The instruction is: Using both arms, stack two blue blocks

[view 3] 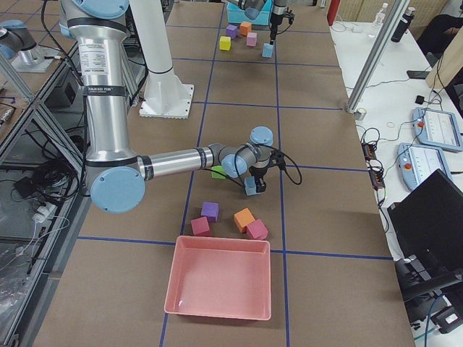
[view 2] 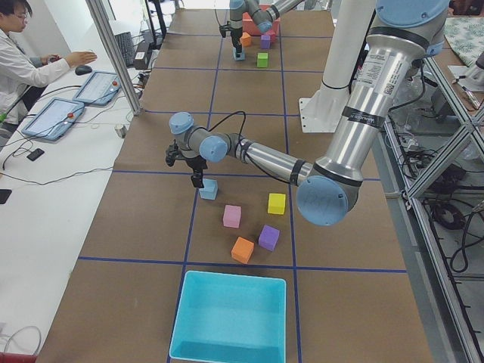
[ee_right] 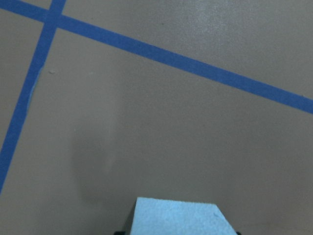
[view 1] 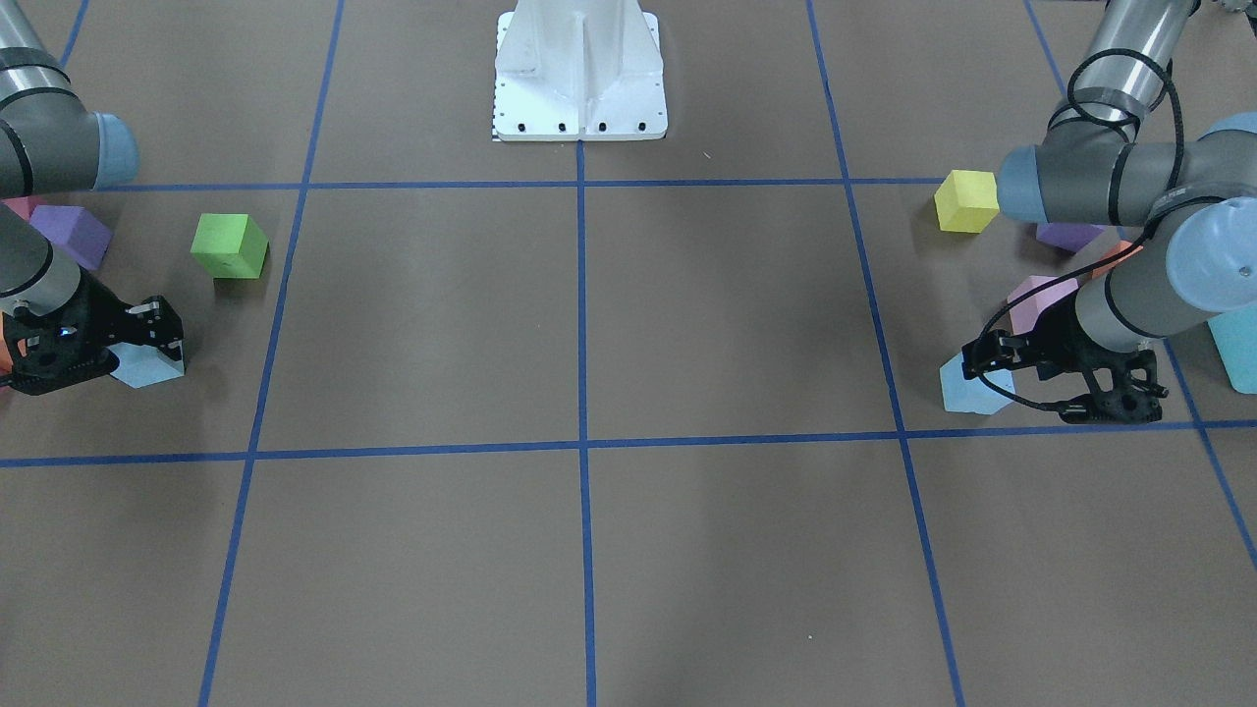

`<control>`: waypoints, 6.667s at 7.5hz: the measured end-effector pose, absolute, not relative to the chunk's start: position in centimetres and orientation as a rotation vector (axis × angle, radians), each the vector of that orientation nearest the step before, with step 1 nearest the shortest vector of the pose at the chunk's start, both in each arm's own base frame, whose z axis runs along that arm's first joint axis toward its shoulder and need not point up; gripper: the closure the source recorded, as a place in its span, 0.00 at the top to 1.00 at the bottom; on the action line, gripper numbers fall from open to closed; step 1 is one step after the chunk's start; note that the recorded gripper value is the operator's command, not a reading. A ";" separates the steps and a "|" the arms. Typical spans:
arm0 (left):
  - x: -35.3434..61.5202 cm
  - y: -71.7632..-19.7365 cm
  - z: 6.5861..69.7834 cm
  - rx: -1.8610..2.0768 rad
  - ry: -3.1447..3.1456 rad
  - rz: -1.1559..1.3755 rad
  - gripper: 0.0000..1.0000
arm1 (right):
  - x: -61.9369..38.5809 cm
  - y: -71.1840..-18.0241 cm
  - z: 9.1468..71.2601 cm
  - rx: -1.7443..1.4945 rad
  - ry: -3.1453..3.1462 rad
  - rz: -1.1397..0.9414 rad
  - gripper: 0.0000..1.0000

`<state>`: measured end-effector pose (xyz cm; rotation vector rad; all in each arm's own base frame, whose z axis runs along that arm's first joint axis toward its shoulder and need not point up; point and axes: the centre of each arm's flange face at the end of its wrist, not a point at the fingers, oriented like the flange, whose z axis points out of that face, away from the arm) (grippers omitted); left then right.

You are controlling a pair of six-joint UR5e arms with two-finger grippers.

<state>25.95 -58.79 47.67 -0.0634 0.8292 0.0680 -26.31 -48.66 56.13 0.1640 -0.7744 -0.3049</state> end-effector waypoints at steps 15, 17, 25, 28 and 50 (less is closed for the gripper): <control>29.0 -57.1 50.8 -0.023 0.774 0.152 0.88 | -43.2 -48.9 21.6 0.036 -0.854 -0.001 0.59; 30.2 -56.9 51.4 -0.031 0.781 0.139 0.66 | -46.5 -48.4 19.6 0.032 -0.849 0.021 0.59; 31.3 -58.2 41.4 -0.065 0.834 0.007 0.59 | -58.3 -50.9 19.1 0.070 -0.875 -0.013 0.59; 33.0 -59.1 34.1 -0.107 0.866 -0.149 0.59 | -61.0 -50.2 19.1 0.064 -0.848 -0.006 0.70; 58.3 -49.7 13.2 -0.096 0.909 -0.100 0.67 | -34.3 -59.8 30.5 0.242 -0.828 -0.055 1.00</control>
